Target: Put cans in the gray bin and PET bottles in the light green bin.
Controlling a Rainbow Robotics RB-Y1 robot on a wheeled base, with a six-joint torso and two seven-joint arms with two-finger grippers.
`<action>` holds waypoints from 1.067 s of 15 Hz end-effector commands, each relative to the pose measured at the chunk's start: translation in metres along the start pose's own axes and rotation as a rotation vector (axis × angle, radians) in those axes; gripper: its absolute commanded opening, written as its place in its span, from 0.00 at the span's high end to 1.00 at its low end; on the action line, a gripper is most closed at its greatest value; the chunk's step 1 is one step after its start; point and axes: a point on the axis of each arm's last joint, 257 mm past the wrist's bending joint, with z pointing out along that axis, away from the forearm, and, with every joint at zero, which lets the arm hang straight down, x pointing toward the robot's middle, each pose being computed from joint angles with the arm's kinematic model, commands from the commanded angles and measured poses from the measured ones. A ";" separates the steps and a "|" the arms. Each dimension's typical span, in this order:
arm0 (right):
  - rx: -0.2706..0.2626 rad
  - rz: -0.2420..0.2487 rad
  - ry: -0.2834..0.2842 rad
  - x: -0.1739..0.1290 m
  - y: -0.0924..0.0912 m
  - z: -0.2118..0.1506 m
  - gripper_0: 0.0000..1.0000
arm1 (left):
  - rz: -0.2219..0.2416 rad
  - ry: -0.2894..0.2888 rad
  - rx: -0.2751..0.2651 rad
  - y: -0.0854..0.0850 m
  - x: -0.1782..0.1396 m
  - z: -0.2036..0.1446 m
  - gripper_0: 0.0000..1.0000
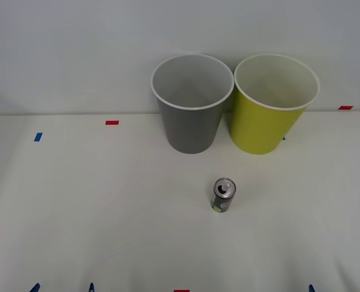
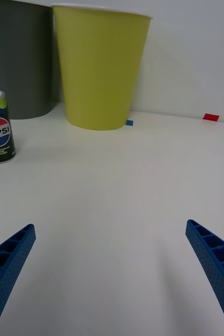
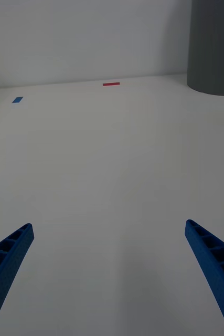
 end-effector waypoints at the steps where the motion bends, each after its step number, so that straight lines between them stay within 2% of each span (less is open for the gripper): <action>1: 0.000 0.000 0.000 0.000 0.000 0.000 0.00 | 0.000 0.000 0.000 0.000 0.000 0.000 0.00; 16: 0.000 0.000 0.000 0.000 0.000 0.000 0.00 | 0.000 0.000 0.000 0.000 0.000 0.000 0.00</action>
